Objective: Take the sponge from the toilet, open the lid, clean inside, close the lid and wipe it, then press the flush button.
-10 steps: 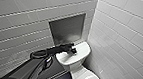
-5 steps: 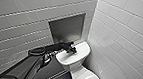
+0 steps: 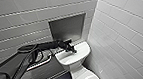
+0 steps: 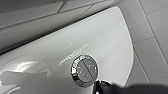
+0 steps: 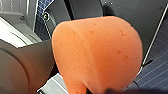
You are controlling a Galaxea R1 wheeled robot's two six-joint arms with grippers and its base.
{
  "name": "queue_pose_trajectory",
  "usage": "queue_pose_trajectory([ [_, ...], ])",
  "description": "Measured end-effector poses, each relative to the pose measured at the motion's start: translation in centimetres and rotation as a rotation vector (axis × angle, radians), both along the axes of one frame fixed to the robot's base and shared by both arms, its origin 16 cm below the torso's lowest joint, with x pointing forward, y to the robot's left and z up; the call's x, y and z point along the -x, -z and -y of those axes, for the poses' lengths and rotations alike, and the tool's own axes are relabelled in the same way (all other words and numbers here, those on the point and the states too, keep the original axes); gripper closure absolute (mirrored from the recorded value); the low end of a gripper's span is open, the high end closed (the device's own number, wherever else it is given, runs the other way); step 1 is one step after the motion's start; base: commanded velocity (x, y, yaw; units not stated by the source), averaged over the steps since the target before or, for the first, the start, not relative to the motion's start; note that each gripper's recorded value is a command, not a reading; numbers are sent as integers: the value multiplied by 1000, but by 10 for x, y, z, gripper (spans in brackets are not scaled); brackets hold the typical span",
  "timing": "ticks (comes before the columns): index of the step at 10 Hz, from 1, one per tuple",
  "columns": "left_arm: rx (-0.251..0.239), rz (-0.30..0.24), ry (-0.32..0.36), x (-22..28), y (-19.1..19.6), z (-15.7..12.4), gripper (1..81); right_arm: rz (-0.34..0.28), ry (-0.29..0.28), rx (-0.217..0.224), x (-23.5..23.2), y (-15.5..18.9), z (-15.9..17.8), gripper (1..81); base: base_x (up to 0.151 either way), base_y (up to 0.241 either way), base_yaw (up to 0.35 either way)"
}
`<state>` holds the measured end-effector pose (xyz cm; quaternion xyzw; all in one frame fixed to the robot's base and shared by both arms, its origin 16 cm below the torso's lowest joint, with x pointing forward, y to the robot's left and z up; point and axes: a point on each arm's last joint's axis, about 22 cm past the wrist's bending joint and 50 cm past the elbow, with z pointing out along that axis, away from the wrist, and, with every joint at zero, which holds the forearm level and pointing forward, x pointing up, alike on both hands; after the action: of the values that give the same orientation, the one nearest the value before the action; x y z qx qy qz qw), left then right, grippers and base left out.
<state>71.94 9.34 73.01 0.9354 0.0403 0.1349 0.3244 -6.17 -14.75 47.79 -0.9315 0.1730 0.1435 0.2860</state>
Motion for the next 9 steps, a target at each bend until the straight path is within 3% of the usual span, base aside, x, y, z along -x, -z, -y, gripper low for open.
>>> queue_pose_trajectory([
  [3,71,14,121,38,-33,1,811,0,-2,7,1,1,3,811,0,0,0],
  [5,111,-5,178,79,-46,-15,811,0,-3,6,1,1,3,811,0,0,0],
  [7,130,-81,181,140,-30,-54,811,1,-3,8,1,2,4,811,0,0,0],
  [9,169,-192,204,224,-4,-64,811,0,-4,10,1,2,5,811,0,0,0],
])
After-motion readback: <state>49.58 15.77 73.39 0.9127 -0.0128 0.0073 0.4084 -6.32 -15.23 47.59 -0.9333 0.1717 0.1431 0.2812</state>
